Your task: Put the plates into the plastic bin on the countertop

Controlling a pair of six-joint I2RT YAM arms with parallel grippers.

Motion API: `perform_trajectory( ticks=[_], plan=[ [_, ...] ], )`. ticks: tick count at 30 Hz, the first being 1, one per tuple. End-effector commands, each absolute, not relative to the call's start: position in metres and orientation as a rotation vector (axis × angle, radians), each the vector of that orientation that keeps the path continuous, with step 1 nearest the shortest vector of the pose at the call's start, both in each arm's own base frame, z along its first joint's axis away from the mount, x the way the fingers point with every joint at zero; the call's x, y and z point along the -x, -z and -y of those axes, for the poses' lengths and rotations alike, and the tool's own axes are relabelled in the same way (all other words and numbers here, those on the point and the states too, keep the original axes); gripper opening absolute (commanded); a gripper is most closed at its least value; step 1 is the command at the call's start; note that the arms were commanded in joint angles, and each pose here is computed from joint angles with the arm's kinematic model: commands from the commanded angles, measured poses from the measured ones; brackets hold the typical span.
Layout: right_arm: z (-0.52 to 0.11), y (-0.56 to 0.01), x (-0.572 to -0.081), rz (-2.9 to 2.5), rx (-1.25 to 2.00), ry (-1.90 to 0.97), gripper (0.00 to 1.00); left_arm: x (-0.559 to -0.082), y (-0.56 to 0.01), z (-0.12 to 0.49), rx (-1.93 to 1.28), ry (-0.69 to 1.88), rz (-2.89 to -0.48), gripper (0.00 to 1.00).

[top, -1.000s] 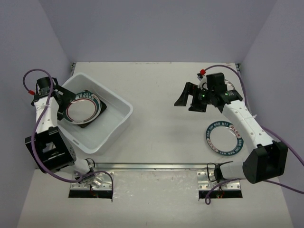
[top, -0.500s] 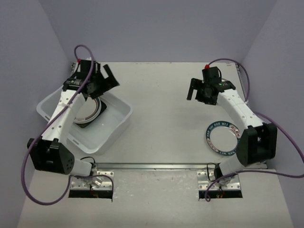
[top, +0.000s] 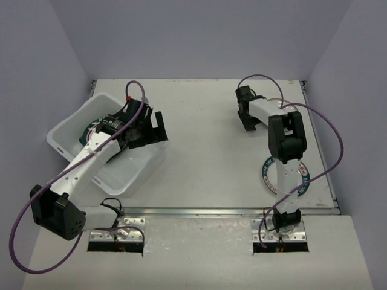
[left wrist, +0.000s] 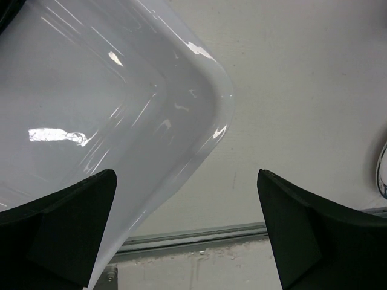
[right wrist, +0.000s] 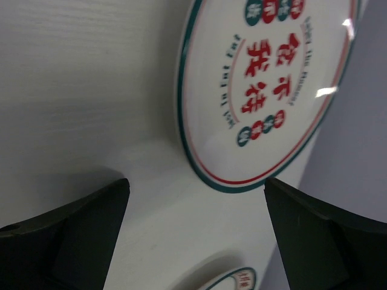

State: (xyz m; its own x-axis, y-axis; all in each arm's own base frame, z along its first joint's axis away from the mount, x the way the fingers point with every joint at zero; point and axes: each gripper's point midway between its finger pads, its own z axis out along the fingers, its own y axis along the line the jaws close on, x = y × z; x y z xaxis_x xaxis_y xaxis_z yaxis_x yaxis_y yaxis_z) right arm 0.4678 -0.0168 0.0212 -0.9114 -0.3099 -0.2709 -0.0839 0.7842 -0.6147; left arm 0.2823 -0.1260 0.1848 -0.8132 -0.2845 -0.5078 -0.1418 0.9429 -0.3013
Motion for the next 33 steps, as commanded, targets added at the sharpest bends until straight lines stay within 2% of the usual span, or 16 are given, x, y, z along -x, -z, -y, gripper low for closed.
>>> perform_trajectory(
  ticks=[1,6,9,13,16,19,20,24,28,33],
  plan=[
    [0.033,-0.029,-0.499,-2.490,0.424,1.046,0.99,-0.271,-0.203,0.115,0.229,0.284,-2.495,1.00],
    [0.016,0.007,-0.508,-2.528,0.467,0.885,0.96,-0.266,-0.219,0.110,0.209,0.252,-2.509,1.00],
    [0.008,0.030,-0.504,-2.588,0.499,0.800,0.80,-0.262,-0.230,0.103,0.212,0.218,-2.505,1.00],
    [0.001,0.052,-0.501,-2.638,0.531,0.733,0.66,-0.255,-0.235,0.095,0.226,0.184,-2.496,1.00],
    [0.002,0.059,-0.499,-2.659,0.546,0.746,0.25,-0.249,-0.231,0.096,0.225,0.200,-2.508,1.00],
    [0.007,0.064,-0.495,-2.660,0.553,0.788,0.16,-0.247,-0.229,0.096,0.224,0.205,-2.512,1.00],
    [0.009,0.066,-0.491,-2.661,0.552,0.801,0.10,-0.246,-0.227,0.097,0.220,0.210,-2.515,1.00],
    [0.012,0.055,-0.492,-2.601,0.541,0.853,0.00,-0.248,-0.226,0.102,0.211,0.242,-2.514,1.00],
    [-0.001,0.020,-0.499,-2.462,0.599,0.878,0.00,-0.252,-0.225,0.108,0.202,0.280,-2.505,1.00],
    [-0.067,-0.055,-0.496,-2.139,0.778,0.844,0.00,-0.266,-0.237,0.119,0.195,0.346,-2.454,1.00]
  ],
)
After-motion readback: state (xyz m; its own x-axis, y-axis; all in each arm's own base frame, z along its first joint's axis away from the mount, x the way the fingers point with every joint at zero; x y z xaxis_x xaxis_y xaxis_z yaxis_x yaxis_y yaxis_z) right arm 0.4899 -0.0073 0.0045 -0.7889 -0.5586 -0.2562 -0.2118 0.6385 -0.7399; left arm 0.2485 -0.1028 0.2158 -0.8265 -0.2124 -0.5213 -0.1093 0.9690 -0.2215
